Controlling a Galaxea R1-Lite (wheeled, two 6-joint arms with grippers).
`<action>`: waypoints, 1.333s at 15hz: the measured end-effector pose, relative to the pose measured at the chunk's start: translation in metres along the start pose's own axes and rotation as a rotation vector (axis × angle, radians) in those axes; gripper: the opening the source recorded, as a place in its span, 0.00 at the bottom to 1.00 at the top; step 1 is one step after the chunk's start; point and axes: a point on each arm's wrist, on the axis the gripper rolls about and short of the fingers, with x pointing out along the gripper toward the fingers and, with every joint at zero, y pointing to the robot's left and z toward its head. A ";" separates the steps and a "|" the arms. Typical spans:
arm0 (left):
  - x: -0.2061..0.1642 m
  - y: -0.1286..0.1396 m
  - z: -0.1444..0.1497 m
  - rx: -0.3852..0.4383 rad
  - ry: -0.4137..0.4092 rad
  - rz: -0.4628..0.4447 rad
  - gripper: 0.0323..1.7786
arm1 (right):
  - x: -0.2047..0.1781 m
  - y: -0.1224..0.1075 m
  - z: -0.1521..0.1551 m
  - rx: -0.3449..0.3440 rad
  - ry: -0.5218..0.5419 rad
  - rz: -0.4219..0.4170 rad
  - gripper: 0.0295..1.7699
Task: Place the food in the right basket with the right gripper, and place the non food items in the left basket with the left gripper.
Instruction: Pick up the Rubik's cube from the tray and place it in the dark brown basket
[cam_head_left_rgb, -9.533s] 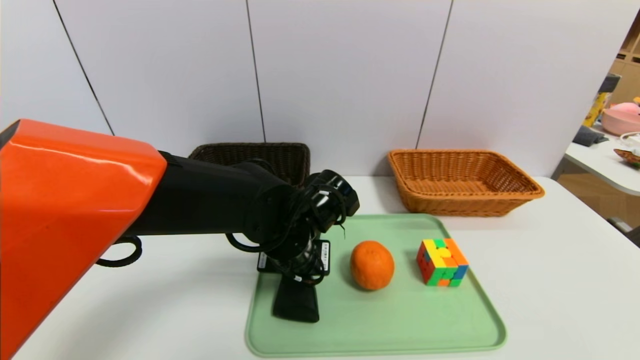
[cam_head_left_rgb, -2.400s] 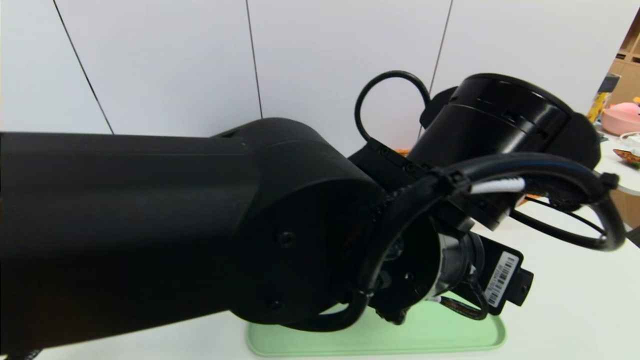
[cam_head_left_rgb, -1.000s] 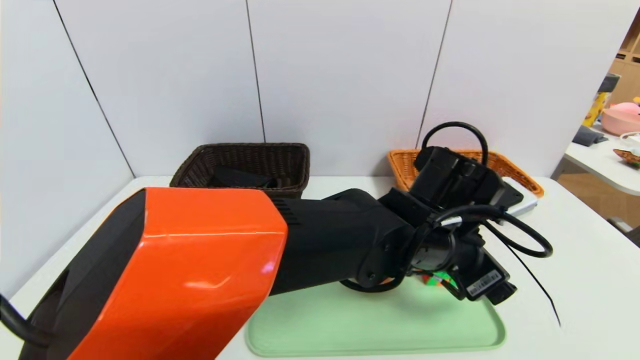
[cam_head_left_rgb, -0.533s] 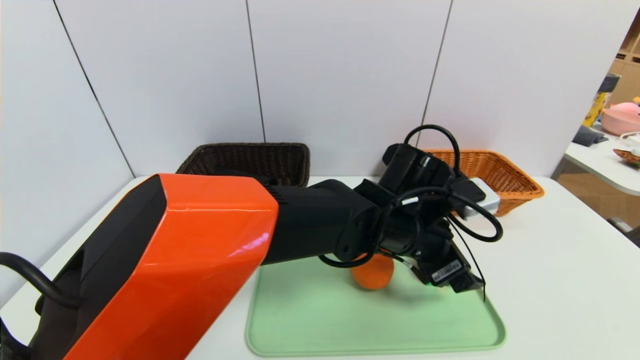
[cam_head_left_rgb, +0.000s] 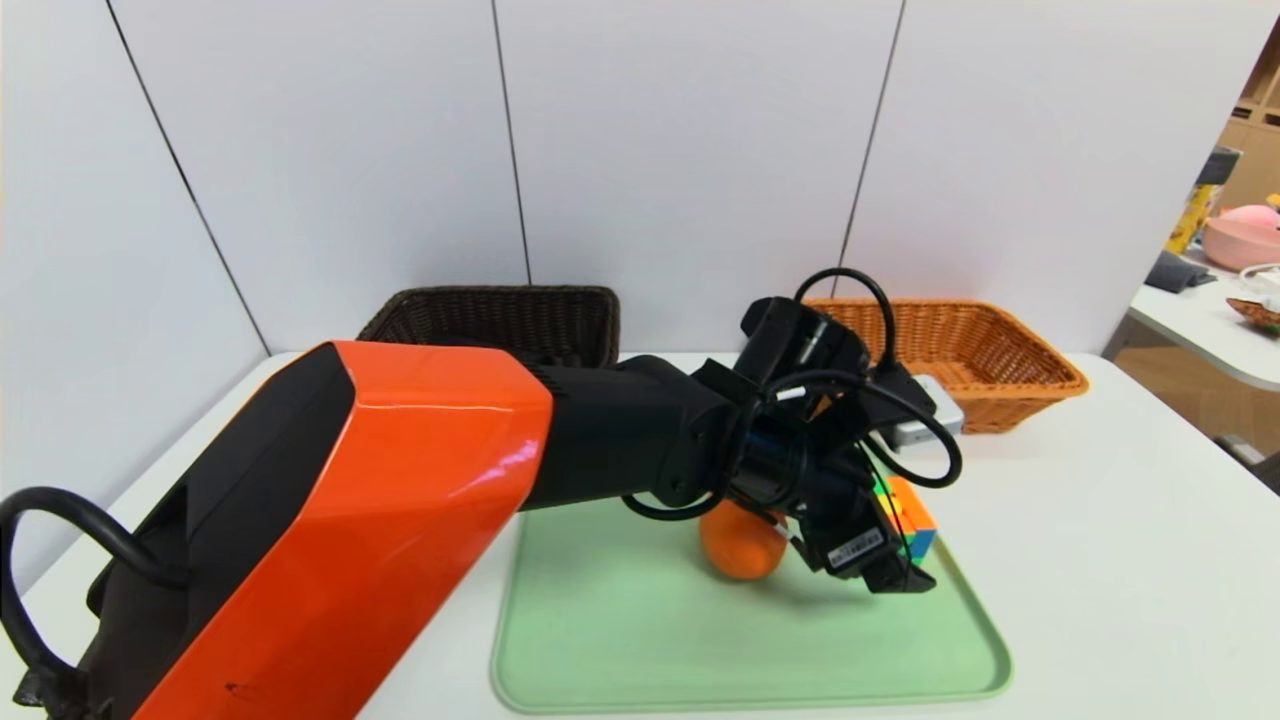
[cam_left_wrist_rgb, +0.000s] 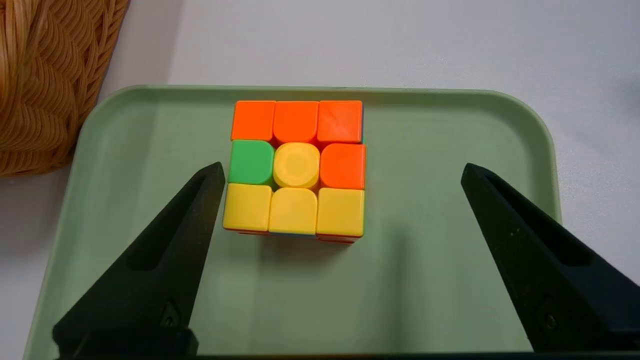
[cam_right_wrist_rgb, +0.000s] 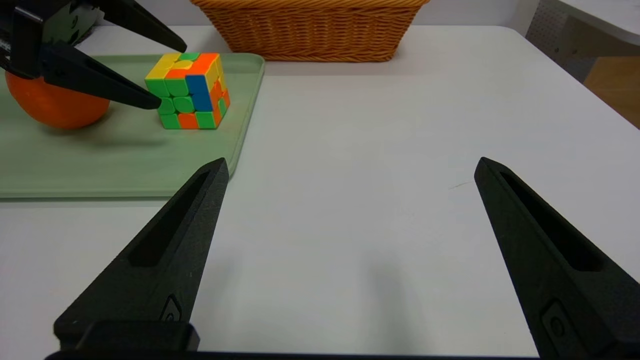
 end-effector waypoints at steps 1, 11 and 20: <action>0.001 0.002 -0.002 -0.001 0.003 0.003 0.95 | 0.000 0.000 0.000 0.000 0.000 0.000 0.96; 0.015 0.009 -0.011 -0.012 0.006 0.009 0.95 | 0.000 0.000 0.000 0.000 0.000 0.000 0.96; 0.022 0.009 -0.016 -0.008 0.016 0.004 0.95 | 0.000 0.000 0.000 0.000 0.000 0.000 0.96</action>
